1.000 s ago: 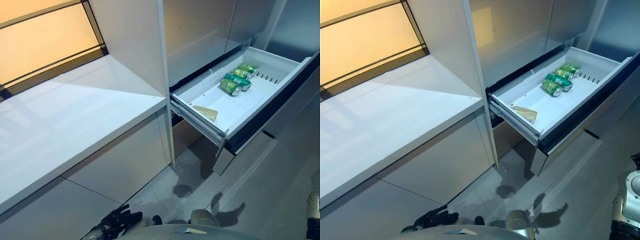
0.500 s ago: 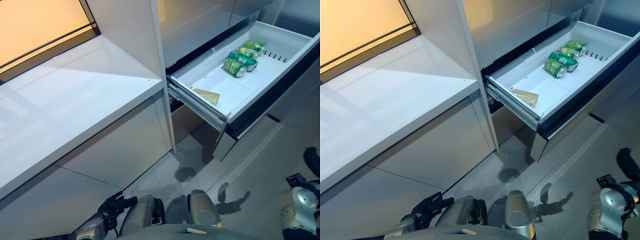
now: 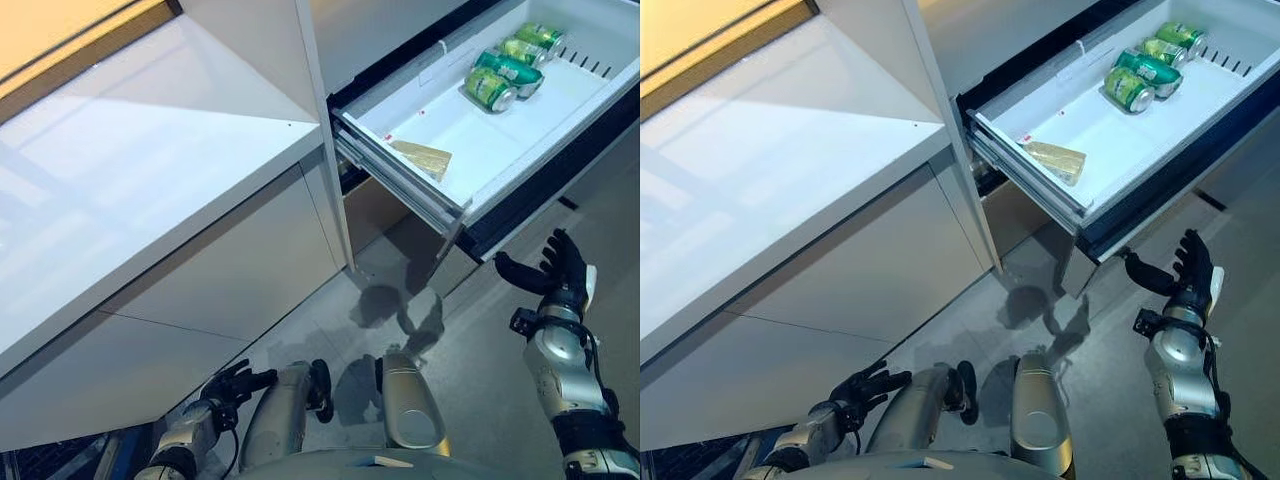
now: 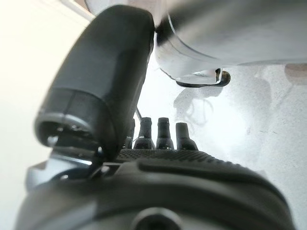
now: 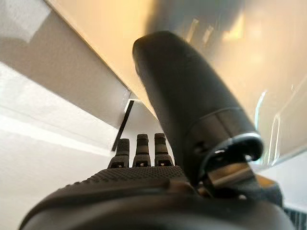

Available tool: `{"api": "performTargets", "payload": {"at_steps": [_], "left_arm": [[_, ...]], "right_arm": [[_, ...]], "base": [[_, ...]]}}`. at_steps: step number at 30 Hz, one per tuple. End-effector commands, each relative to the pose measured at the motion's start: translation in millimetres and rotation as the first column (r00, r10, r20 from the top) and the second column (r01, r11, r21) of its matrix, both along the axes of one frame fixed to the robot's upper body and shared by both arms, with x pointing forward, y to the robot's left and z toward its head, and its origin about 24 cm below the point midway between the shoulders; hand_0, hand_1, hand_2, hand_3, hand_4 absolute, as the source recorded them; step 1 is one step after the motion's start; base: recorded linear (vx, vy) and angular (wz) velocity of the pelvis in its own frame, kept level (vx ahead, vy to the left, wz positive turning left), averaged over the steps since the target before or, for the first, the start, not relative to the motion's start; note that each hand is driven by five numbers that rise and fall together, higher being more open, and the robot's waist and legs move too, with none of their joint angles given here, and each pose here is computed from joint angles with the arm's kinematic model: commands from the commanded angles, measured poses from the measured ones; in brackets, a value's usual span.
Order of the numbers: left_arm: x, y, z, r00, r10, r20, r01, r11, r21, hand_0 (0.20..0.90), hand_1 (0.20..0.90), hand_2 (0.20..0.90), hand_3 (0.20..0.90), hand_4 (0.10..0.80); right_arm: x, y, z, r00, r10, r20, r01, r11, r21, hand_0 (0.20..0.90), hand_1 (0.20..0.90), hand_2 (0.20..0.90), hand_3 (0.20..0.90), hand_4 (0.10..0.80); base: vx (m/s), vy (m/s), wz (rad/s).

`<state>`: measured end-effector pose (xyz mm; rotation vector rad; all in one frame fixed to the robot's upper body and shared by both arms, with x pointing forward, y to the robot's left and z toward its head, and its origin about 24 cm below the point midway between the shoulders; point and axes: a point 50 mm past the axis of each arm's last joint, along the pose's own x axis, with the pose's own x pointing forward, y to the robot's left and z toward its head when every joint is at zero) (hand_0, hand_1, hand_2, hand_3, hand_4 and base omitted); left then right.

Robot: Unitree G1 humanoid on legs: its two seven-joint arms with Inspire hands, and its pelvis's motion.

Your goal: Put drinks into fridge and close the fridge

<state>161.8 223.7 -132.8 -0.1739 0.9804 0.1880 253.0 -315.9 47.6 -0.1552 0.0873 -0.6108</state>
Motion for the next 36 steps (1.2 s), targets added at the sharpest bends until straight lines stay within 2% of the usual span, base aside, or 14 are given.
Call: {"api": "performTargets", "payload": {"at_steps": [1, 6, 12, 23, 31, 36], "left_arm": [[-4, 4, -1, 0.998, -0.035, -0.045, 0.037, 0.998, 0.043, 0.9, 0.9, 0.9, 0.9, 0.8], [12, -4, 4, 0.998, -0.062, -0.025, 0.063, 0.997, 0.045, 0.9, 0.9, 0.9, 0.9, 0.8], [34, -18, 13, 0.993, -0.117, 0.012, 0.117, 0.992, 0.055, 0.9, 0.9, 0.9, 0.9, 0.8], [59, -38, 25, 0.987, -0.151, 0.062, 0.15, 0.988, 0.031, 0.9, 0.9, 0.9, 0.9, 0.8], [67, -30, 30, 0.989, -0.124, 0.077, 0.119, 0.991, 0.067, 0.9, 0.9, 0.9, 0.9, 0.8], [66, -23, 30, 0.989, -0.12, 0.084, 0.112, 0.989, 0.092, 0.9, 0.9, 0.9, 0.9, 0.8]], "right_arm": [[52, 30, 82, 0.946, 0.225, 0.235, -0.179, 0.963, -0.202, 0.9, 0.9, 0.9, 0.9, 0.8], [82, 73, 109, 0.888, 0.401, 0.227, -0.333, 0.899, -0.285, 0.9, 0.9, 0.9, 0.9, 0.8], [106, 118, 140, 0.812, 0.53, 0.245, -0.448, 0.835, -0.32, 0.9, 0.9, 0.9, 0.9, 0.8], [120, 200, 182, 0.582, 0.777, 0.241, -0.668, 0.625, -0.403, 0.9, 0.9, 0.9, 0.9, 0.8], [120, 212, 199, 0.562, 0.753, 0.342, -0.649, 0.658, -0.382, 0.9, 0.9, 0.9, 0.9, 0.8], [118, 195, 203, 0.608, 0.653, 0.451, -0.556, 0.756, -0.346, 0.9, 0.9, 0.9, 0.9, 0.8]], "base": [[-0.063, 0.005, -0.01], [-0.011, -0.018, -0.01], [-0.02, -0.001, -0.01], [-0.026, 0.038, 0.06], [-0.065, 0.003, 0.12], [-0.035, -0.033, 0.09]]}}
